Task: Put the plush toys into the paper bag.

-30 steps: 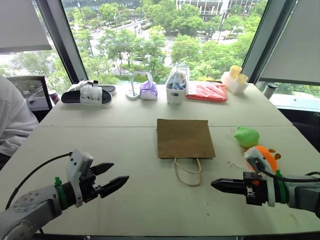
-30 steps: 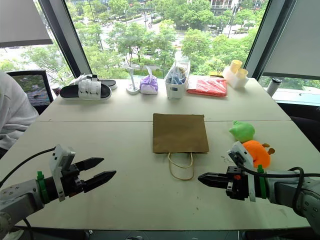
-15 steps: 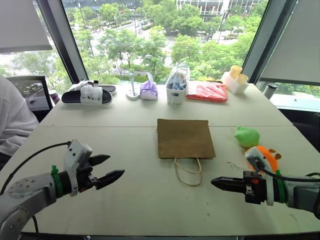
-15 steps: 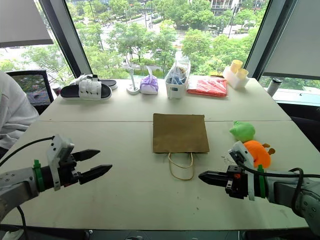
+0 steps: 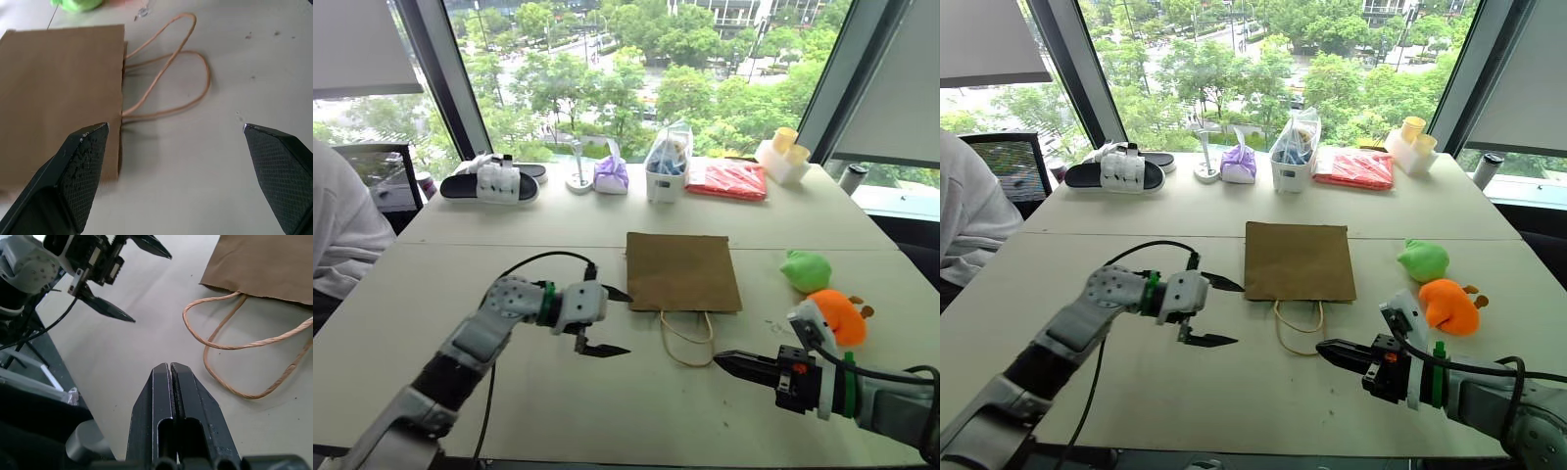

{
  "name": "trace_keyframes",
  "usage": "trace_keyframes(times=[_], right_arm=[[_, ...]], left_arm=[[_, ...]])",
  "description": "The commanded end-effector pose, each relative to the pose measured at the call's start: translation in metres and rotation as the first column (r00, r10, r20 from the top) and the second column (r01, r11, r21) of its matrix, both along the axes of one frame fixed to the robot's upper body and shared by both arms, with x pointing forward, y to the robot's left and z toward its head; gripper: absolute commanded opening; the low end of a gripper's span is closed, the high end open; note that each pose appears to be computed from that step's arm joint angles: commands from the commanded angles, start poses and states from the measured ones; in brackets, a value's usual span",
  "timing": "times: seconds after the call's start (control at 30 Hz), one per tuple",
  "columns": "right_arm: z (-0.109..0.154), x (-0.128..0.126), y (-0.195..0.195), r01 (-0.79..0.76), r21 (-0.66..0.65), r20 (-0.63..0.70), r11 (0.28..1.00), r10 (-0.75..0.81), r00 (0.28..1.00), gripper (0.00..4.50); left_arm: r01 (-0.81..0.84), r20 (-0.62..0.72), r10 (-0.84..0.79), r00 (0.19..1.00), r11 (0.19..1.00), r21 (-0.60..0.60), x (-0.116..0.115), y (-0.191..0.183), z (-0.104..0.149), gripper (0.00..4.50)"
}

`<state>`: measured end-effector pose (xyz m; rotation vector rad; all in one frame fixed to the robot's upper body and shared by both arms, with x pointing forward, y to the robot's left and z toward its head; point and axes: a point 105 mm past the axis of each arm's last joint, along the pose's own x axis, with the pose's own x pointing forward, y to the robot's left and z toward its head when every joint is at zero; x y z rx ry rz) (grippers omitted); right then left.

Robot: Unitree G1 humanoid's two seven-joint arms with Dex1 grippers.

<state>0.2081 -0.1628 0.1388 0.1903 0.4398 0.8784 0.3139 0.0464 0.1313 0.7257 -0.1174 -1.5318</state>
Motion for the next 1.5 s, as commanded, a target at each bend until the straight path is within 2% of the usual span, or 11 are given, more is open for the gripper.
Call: trace_keyframes(times=[0.03,0.23,0.27,0.33,0.57,0.6,0.8,1.0,1.13,1.27,1.5], right_arm=[[0.010,-0.004,0.008,0.011,0.021,0.061,1.000,-0.013,0.998,0.00],[0.008,-0.011,0.013,0.056,0.045,0.060,0.997,-0.059,0.996,0.00],[0.008,-0.011,0.013,0.063,0.046,0.061,0.997,-0.065,0.996,0.00],[0.007,-0.010,0.012,0.074,0.048,0.064,0.996,-0.077,0.995,0.00],[0.006,-0.009,0.015,0.078,0.053,0.066,0.996,-0.081,0.995,0.00],[0.005,-0.009,0.018,0.073,0.055,0.066,0.996,-0.077,0.995,0.00],[0.011,0.027,0.036,0.163,0.027,0.224,0.986,-0.165,0.961,0.00],[0.019,0.067,0.054,0.244,0.030,0.363,0.969,-0.238,0.901,0.00],[0.024,0.099,0.050,0.324,0.032,0.432,0.946,-0.305,0.848,0.00],[0.023,0.112,0.050,0.338,0.020,0.447,0.941,-0.311,0.839,0.00],[0.006,0.126,0.054,0.325,-0.085,0.454,0.942,-0.254,0.854,0.00]], left_arm=[[0.040,0.054,-0.039,0.998,0.999,-0.022,0.009,-0.013,0.005,4.49],[0.117,0.063,-0.114,0.991,0.992,-0.040,0.015,-0.050,-0.003,4.49],[0.114,0.060,-0.111,0.992,0.992,-0.055,0.017,-0.056,-0.003,4.25],[0.113,0.041,-0.110,0.993,0.990,-0.087,0.019,-0.064,-0.001,3.72],[0.112,0.017,-0.110,0.994,0.984,-0.136,0.020,-0.068,0.003,0.38],[0.066,-0.041,-0.076,0.996,0.977,-0.203,0.024,-0.070,0.011,0.03],[-0.207,-0.332,0.060,0.941,0.880,-0.427,0.049,-0.053,0.070,0.03],[-0.278,-0.460,0.038,0.887,0.840,-0.466,0.032,-0.043,0.103,0.03],[-0.288,-0.498,0.031,0.867,0.847,-0.447,0.018,-0.041,0.104,0.03],[-0.318,-0.526,0.045,0.849,0.840,-0.440,0.016,-0.040,0.103,0.03],[-0.364,-0.586,-0.018,0.810,0.768,-0.527,0.019,-0.041,0.128,0.03]])
